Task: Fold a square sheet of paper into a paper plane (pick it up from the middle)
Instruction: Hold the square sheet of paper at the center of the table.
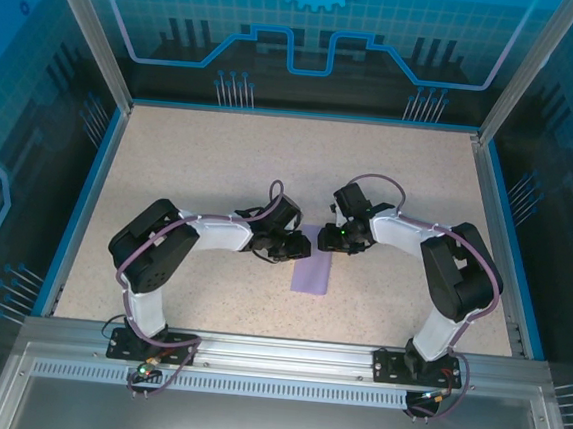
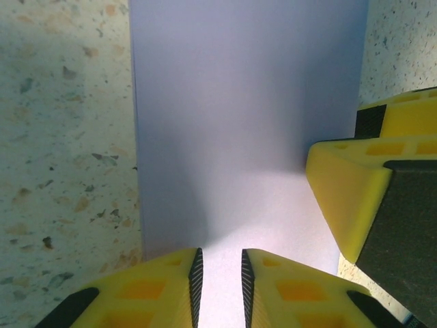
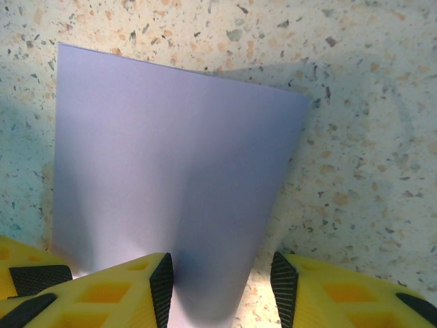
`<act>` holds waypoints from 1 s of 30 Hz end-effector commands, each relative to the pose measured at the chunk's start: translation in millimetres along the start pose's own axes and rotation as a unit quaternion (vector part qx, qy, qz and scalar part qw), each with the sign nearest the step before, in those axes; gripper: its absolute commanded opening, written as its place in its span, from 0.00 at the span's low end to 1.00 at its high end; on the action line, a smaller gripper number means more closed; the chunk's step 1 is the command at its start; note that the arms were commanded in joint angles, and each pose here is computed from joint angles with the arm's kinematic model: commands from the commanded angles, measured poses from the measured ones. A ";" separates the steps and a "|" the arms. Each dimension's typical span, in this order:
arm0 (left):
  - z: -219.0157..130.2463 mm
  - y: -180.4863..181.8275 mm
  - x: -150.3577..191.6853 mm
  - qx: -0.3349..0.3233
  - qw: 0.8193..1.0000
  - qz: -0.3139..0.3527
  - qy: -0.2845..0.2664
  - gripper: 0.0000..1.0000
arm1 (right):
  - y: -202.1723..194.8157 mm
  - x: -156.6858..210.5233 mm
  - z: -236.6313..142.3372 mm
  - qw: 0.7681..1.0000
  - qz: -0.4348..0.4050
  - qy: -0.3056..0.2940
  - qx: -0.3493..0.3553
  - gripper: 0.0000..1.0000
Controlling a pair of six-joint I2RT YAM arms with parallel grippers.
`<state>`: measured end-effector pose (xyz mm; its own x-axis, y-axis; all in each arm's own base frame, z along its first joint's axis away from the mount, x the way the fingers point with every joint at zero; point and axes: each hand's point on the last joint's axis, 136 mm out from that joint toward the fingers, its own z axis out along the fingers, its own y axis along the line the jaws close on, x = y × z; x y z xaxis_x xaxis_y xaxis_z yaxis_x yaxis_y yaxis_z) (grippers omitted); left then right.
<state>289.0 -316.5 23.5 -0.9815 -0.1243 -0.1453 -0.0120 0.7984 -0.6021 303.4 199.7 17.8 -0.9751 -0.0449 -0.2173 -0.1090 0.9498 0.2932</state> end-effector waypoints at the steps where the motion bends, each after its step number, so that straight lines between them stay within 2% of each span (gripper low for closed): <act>1: 7.1 4.0 5.0 -0.009 1.000 0.000 0.012 0.24 | -1.1 11.4 10.7 1.000 -0.009 0.017 0.003 0.46; 11: 13.6 28.1 15.5 -0.054 0.998 0.004 0.028 0.23 | 1.7 7.2 5.5 1.000 -0.011 0.011 0.000 0.46; 13: 15.9 33.5 18.1 -0.072 0.997 0.010 0.034 0.20 | 4.0 5.8 3.1 1.000 -0.012 0.008 -0.002 0.47; 17: 19.2 42.9 22.8 -0.093 0.995 0.012 0.043 0.20 | 6.3 1.3 -4.6 1.000 -0.012 0.000 -0.007 0.50; 27: 21.7 49.3 24.4 -0.106 0.993 0.016 0.046 0.20 | 6.0 -8.5 -50.4 0.999 0.003 -0.041 -0.025 0.56; 29: 21.6 48.7 24.2 -0.105 0.993 0.018 0.046 0.20 | 14.1 -7.7 -60.5 0.998 0.009 -0.046 -0.050 0.54; 30: 21.2 48.2 24.1 -0.105 0.993 0.019 0.046 0.20 | 20.2 -6.0 -63.4 0.996 0.015 -0.045 -0.072 0.50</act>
<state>290.6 -318.3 14.0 -0.9844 -0.0779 -0.1575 0.0227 0.8325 -0.5535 308.7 196.6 76.0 -0.9455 -0.0024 -0.3256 -0.1269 0.9236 0.3617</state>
